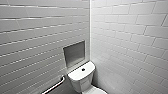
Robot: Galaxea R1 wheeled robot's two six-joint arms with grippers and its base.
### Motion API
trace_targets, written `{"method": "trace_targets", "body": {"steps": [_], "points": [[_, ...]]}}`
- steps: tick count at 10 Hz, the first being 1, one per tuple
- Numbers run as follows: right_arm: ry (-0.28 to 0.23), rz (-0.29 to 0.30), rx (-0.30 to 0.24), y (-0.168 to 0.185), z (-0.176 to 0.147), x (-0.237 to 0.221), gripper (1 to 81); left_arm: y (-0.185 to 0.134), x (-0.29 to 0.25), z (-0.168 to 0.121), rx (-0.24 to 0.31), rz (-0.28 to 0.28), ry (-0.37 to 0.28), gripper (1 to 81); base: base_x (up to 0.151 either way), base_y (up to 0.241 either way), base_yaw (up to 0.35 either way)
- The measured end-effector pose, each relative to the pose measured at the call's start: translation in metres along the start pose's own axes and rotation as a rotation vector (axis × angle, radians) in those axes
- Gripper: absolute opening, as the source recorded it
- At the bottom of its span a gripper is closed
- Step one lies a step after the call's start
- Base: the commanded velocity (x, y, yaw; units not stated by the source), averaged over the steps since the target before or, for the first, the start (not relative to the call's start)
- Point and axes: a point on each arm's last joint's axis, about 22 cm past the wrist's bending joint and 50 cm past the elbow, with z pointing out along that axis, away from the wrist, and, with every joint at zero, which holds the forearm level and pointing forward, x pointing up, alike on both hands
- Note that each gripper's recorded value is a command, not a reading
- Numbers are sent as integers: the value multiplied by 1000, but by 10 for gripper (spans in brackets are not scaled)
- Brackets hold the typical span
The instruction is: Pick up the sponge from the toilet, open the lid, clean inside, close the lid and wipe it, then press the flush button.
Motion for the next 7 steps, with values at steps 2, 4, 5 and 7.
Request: {"method": "trace_targets", "body": {"steps": [2,4,5,7], "points": [[0,-9,-13,-2,3,-2,10,-4,-3,2,20,-2,-9,811,0,0,0],[-16,-8,2,-15,4,-18,10,-2,-17,-1,20,-8,-26,811,0,0,0],[-28,-5,3,-16,2,-29,10,-3,-30,-3,21,-13,-40,811,0,0,0],[-24,-7,0,-16,0,-36,10,-1,-45,-7,21,-14,-48,811,0,0,0]]}}
